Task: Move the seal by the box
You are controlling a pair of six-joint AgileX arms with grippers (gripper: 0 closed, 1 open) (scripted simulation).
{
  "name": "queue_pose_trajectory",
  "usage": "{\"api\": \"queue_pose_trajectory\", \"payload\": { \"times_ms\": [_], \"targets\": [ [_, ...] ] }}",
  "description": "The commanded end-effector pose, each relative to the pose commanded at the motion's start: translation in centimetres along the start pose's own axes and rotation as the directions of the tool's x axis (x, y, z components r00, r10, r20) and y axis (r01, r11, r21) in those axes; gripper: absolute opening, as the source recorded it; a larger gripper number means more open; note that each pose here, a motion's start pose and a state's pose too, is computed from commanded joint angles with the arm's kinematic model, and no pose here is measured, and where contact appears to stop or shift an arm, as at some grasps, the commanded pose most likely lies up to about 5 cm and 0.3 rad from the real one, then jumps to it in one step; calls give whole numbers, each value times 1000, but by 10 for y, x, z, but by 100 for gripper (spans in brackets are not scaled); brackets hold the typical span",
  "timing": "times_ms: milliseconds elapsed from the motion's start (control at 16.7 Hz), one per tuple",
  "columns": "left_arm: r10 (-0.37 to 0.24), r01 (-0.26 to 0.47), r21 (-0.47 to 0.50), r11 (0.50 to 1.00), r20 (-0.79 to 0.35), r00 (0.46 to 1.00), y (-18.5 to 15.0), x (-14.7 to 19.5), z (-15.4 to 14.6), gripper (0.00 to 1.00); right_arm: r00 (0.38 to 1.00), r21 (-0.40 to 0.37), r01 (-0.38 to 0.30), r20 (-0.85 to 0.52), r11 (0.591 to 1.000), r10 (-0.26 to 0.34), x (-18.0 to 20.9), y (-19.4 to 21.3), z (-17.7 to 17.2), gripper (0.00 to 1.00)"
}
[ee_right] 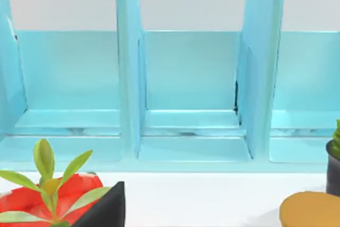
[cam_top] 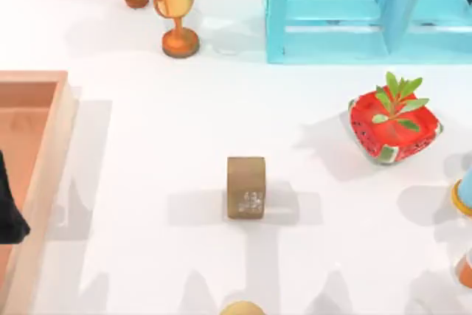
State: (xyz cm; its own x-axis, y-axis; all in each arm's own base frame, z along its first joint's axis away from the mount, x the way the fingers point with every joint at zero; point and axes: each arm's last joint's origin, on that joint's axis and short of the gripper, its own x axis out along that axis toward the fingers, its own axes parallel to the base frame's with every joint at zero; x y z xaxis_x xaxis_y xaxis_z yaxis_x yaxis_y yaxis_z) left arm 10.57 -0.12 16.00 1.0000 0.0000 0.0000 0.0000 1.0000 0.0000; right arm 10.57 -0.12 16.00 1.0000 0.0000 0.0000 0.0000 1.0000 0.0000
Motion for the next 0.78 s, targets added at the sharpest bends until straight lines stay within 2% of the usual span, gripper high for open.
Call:
{"api": "queue_pose_trajectory", "payload": {
  "times_ms": [180, 360, 600, 780],
  "targets": [
    [-3, 3, -3, 1000, -7, 1000, 0, 0, 2, 100, 1000, 0, 0, 0, 1000, 0, 0, 0, 0, 100],
    [-33, 31, -33, 999, -73, 997, -3, 2, 16, 100, 1000, 0, 0, 0, 1000, 0, 0, 0, 0, 100],
    [-111, 86, -110, 990, -247, 963, -13, 13, 55, 100, 1000, 0, 0, 0, 1000, 0, 0, 0, 0, 100],
    [-179, 113, -178, 978, -418, 890, -28, 36, 90, 100, 1000, 0, 0, 0, 1000, 0, 0, 0, 0, 100]
  ]
}}
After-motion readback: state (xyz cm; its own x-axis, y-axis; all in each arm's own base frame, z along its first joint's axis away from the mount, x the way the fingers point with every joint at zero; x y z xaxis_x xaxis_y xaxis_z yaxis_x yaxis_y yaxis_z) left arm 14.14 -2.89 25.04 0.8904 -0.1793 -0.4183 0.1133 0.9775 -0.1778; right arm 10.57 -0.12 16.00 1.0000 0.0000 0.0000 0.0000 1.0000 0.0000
